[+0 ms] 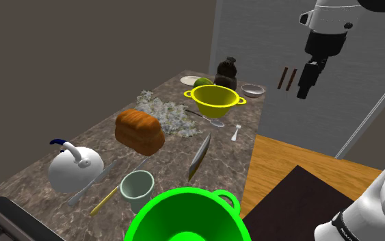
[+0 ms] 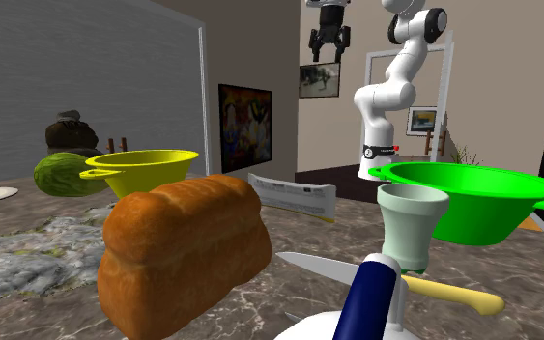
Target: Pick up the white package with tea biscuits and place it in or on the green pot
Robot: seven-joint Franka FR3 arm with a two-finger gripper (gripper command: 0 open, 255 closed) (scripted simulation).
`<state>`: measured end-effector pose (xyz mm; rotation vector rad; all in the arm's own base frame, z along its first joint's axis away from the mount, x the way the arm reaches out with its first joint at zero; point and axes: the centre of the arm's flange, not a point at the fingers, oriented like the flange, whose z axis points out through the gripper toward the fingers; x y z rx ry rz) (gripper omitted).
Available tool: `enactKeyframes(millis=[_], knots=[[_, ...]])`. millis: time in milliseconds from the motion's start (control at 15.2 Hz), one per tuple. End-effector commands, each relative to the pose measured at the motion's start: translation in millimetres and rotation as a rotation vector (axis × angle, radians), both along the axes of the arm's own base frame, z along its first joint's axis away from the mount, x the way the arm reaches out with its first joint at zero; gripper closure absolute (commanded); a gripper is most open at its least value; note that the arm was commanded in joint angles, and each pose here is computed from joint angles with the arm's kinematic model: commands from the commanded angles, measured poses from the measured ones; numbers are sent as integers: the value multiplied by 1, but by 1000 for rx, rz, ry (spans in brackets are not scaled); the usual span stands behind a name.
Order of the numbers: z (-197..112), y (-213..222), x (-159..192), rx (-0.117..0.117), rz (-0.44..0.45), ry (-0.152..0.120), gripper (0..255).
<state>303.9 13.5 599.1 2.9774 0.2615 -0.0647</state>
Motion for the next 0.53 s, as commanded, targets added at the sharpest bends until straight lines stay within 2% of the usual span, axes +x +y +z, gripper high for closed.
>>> enactKeyframes(millis=[0, 462], knots=[[0, 0, 0, 0, 0, 0, 0], [-70, 48, 31, 22, -257, -22, 0]])
